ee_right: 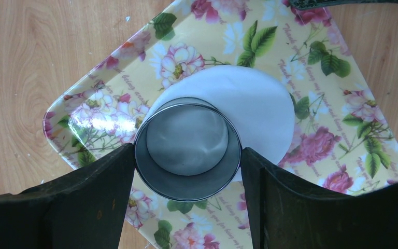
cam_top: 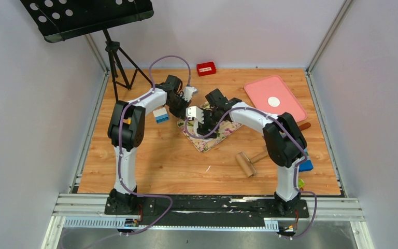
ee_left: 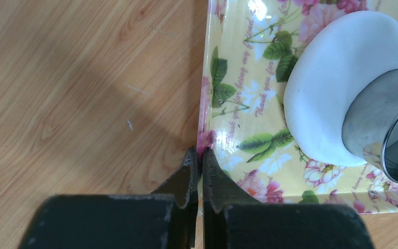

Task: Roll out the dumpling wrappers from the dough
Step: Press the dumpling wrapper on the work surface.

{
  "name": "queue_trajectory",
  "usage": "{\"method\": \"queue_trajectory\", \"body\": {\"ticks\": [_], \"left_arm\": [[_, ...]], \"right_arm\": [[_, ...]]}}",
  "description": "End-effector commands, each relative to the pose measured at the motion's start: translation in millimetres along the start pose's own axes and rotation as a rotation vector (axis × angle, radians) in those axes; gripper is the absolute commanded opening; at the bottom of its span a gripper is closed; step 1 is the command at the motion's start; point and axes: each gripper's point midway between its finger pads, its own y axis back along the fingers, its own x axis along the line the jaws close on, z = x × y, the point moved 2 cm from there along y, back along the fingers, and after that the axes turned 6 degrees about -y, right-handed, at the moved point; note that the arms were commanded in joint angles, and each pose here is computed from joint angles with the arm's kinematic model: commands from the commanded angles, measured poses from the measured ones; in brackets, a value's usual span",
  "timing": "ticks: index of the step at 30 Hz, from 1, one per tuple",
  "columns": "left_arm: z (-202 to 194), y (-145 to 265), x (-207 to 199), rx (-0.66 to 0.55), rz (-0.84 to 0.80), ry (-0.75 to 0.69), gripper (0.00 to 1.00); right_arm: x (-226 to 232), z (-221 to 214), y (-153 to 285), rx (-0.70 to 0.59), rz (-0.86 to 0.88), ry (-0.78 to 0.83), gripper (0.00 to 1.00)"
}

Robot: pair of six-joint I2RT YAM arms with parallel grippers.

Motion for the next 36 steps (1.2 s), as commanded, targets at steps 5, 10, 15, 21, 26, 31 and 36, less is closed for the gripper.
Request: {"method": "queue_trajectory", "body": {"ticks": [5, 10, 15, 21, 26, 31, 36], "left_arm": [[-47, -20, -10, 0.164, -0.018, 0.066, 0.00], [-47, -21, -10, 0.166, -0.020, 0.067, 0.00], [-47, -21, -10, 0.166, -0.020, 0.067, 0.00], [-47, -20, -10, 0.163, -0.018, 0.063, 0.00], [-47, -19, -10, 0.161, -0.017, 0.060, 0.00], [-47, -19, -10, 0.162, -0.016, 0.060, 0.00], [-47, -19, -10, 0.160, -0.018, 0.059, 0.00]], "right_arm": [[8, -19, -7, 0.076, -0.134, -0.083, 0.52], [11, -20, -9, 0.086, -0.129, -0.092, 0.52], [8, -21, -11, 0.122, -0.108, -0.087, 0.53], [16, -27, -14, 0.145, -0.037, -0.087, 0.55], [18, -31, -12, 0.152, 0.020, -0.075, 0.57], [19, -40, -13, 0.162, 0.064, 0.002, 0.57], [23, -47, -17, 0.163, 0.120, 0.104, 0.59]]}}
